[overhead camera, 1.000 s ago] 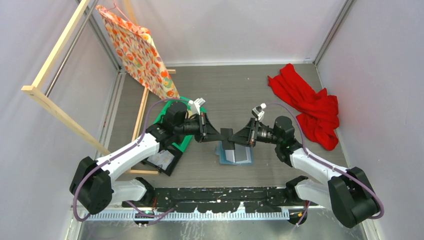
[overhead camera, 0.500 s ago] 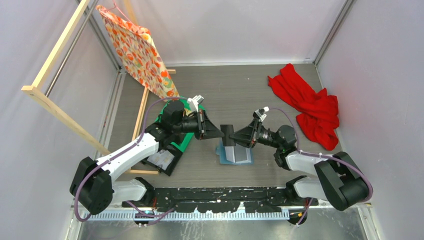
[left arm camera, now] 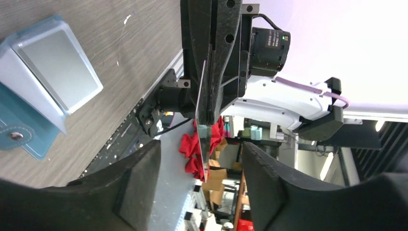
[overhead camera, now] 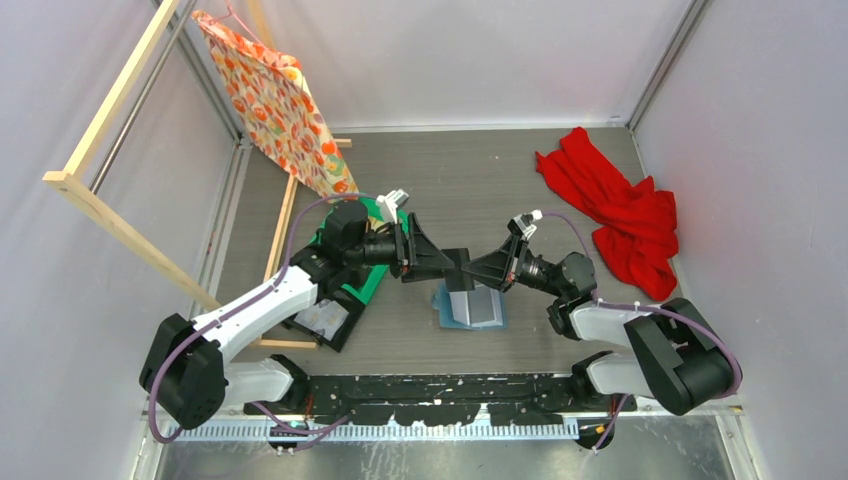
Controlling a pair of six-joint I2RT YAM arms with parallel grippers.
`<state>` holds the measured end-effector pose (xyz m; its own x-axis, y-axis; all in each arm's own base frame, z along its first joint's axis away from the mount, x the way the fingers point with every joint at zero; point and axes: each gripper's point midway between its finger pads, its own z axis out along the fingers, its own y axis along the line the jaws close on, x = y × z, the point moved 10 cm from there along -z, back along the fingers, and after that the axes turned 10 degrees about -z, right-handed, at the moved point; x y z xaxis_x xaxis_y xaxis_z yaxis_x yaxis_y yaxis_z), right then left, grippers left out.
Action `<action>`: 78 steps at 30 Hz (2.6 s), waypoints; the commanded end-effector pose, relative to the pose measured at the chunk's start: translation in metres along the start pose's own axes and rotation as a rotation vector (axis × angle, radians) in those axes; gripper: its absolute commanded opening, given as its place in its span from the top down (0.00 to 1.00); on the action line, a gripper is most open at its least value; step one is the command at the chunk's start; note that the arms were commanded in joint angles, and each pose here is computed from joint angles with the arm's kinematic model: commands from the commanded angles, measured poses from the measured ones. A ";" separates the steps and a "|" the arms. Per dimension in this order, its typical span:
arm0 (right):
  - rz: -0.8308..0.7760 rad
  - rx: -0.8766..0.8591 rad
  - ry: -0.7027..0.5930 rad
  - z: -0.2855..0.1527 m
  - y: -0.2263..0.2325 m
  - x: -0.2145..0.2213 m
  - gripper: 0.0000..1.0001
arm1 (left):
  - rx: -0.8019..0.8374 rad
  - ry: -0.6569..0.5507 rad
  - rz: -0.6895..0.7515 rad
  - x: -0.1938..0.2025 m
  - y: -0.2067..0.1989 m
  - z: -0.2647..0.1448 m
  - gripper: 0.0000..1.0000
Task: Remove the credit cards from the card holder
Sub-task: Place the credit card in the storage box.
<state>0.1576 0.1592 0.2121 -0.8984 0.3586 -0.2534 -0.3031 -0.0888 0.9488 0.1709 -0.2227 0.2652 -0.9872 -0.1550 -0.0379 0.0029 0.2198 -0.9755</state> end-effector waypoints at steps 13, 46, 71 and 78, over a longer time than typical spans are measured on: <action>-0.059 -0.028 -0.013 0.004 0.007 -0.006 0.99 | 0.070 0.017 -0.003 -0.002 -0.004 0.008 0.74; -0.318 0.689 -0.014 -0.020 0.014 -0.016 0.07 | -2.094 -0.339 0.518 -0.063 0.008 -0.075 1.00; -0.245 0.645 -0.013 -0.015 -0.001 -0.016 0.07 | -2.217 -0.214 0.857 -0.078 0.090 -0.037 1.00; -0.247 0.644 -0.006 -0.016 -0.001 -0.014 0.07 | -2.223 -0.200 0.845 -0.082 0.109 -0.024 1.00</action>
<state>0.1647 0.1388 0.2059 -0.8396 0.3015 -0.4519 -0.2107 0.5861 0.7824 0.2417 -0.1558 0.1767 -0.8546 0.4541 -0.2520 0.0259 0.5219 0.8526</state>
